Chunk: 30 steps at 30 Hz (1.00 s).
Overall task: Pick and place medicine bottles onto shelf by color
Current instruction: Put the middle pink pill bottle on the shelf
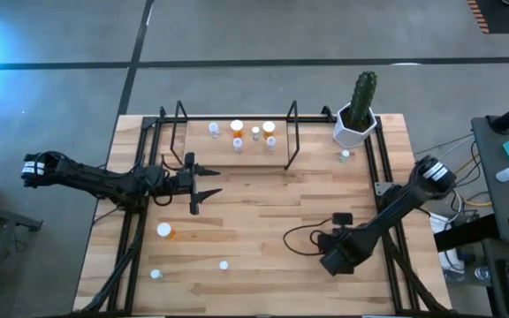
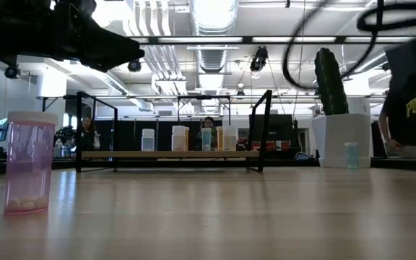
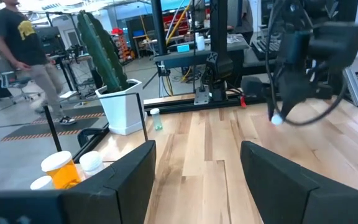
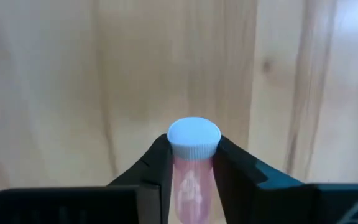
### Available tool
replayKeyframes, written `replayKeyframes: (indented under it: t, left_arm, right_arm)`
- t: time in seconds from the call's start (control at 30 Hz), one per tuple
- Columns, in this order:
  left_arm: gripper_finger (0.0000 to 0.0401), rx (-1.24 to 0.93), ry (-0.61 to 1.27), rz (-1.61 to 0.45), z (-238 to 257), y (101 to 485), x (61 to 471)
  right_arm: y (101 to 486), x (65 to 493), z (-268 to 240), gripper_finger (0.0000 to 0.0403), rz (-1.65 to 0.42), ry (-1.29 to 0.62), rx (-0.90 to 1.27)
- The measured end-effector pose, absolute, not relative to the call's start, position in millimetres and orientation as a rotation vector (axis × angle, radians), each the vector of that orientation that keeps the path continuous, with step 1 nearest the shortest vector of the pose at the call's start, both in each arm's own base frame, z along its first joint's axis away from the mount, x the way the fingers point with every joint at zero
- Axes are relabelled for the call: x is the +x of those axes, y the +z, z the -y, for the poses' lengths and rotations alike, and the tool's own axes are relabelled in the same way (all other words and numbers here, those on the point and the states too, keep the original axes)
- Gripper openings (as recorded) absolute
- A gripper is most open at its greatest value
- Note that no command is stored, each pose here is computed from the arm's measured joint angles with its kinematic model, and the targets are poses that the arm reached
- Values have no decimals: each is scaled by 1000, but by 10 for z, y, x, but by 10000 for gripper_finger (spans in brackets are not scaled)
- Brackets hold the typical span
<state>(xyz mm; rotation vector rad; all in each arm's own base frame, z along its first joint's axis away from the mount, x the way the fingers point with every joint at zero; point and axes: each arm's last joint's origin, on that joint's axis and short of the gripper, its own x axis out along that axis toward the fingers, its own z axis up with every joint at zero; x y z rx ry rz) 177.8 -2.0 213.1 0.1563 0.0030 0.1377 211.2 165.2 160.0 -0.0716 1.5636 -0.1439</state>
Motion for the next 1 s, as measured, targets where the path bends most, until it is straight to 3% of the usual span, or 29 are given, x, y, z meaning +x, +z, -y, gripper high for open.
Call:
replayKeyframes:
  t: [0.13,0.3,0.57,0.8,1.0]
  left_arm:
    - [218,156,138,-3,20,2132,1778]
    - [218,156,144,-3,18,2132,1777]
    - [218,156,143,-2,18,2133,1778]
    - [218,156,142,-1,19,2134,1778]
    - [218,155,137,5,20,2139,1778]
  right_arm:
    - [1792,2147,-1648,88,-1392,-124,-32]
    - [1975,2309,-1650,98,-997,-91,-85]
    - [1689,2736,-1211,99,-451,-218,-152]
    - [1270,2995,-621,100,-284,-348,-94]
    - [966,3229,-406,100,-297,-356,-72]
